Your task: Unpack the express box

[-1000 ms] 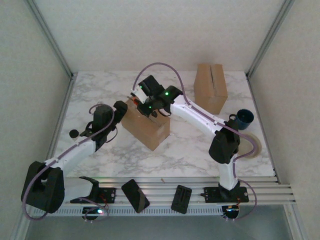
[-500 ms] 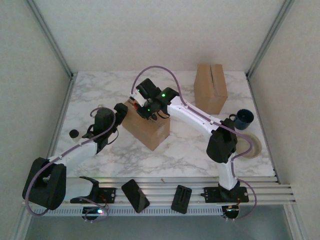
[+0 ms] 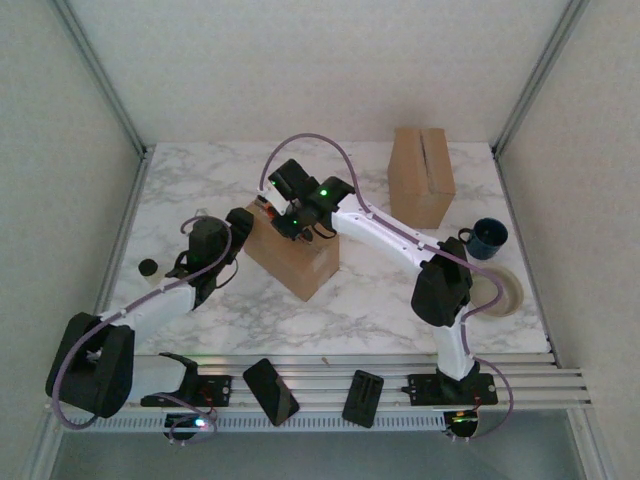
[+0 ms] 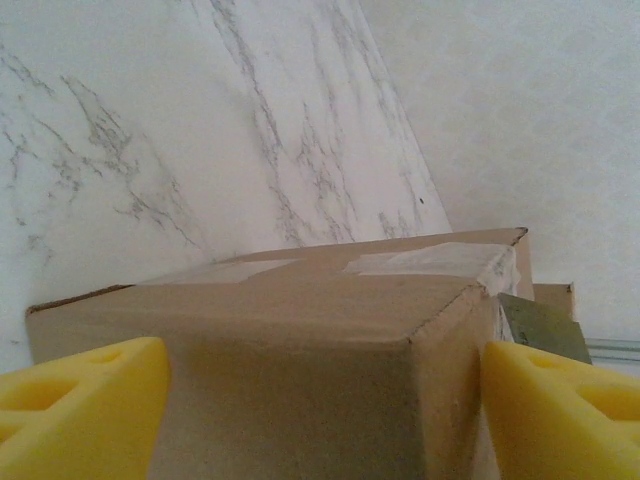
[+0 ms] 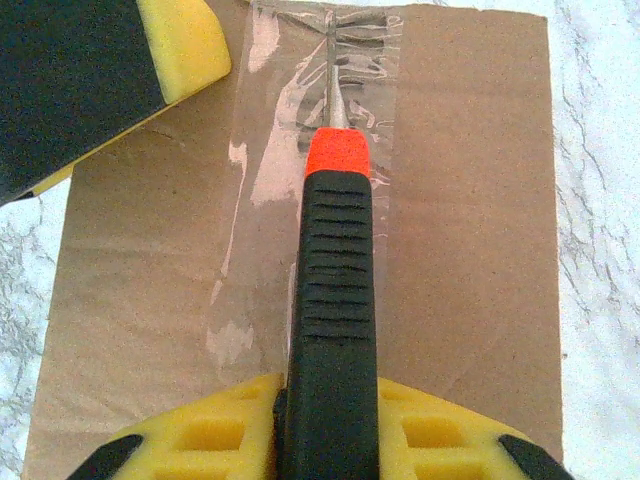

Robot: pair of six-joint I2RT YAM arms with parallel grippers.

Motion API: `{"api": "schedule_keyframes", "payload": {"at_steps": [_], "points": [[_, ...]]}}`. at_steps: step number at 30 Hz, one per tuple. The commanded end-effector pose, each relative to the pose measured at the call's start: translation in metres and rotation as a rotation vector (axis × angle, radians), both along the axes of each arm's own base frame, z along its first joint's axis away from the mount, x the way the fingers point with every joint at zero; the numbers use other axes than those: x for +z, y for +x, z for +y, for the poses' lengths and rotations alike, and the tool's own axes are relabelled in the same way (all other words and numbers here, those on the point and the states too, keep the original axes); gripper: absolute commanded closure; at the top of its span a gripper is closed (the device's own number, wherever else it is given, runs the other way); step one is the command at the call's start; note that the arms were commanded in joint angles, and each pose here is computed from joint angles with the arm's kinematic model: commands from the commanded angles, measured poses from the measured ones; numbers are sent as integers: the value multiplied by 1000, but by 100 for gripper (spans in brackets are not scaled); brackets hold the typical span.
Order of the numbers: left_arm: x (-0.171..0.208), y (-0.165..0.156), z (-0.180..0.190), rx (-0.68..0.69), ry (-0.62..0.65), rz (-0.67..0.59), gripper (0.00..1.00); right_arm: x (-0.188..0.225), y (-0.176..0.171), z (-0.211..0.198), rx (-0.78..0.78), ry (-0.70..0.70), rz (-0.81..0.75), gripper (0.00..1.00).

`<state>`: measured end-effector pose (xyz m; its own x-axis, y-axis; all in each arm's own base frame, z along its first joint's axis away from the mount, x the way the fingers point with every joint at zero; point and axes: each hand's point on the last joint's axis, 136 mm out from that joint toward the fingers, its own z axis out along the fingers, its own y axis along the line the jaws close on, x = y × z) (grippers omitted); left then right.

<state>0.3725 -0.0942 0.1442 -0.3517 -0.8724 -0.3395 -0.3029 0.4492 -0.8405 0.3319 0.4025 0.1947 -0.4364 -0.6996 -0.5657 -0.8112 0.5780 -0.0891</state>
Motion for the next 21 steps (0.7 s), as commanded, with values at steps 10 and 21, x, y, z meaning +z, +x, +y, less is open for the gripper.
{"api": "schedule_keyframes", "payload": {"at_steps": [10, 21], "points": [[-27, -8, 4, 4, 16, 91, 21, 4, 7, 7, -18, -13, -39, 100], [-29, -7, 3, -3, 13, 95, 21, 11, 3, 8, 1, 2, -49, 100]]}}
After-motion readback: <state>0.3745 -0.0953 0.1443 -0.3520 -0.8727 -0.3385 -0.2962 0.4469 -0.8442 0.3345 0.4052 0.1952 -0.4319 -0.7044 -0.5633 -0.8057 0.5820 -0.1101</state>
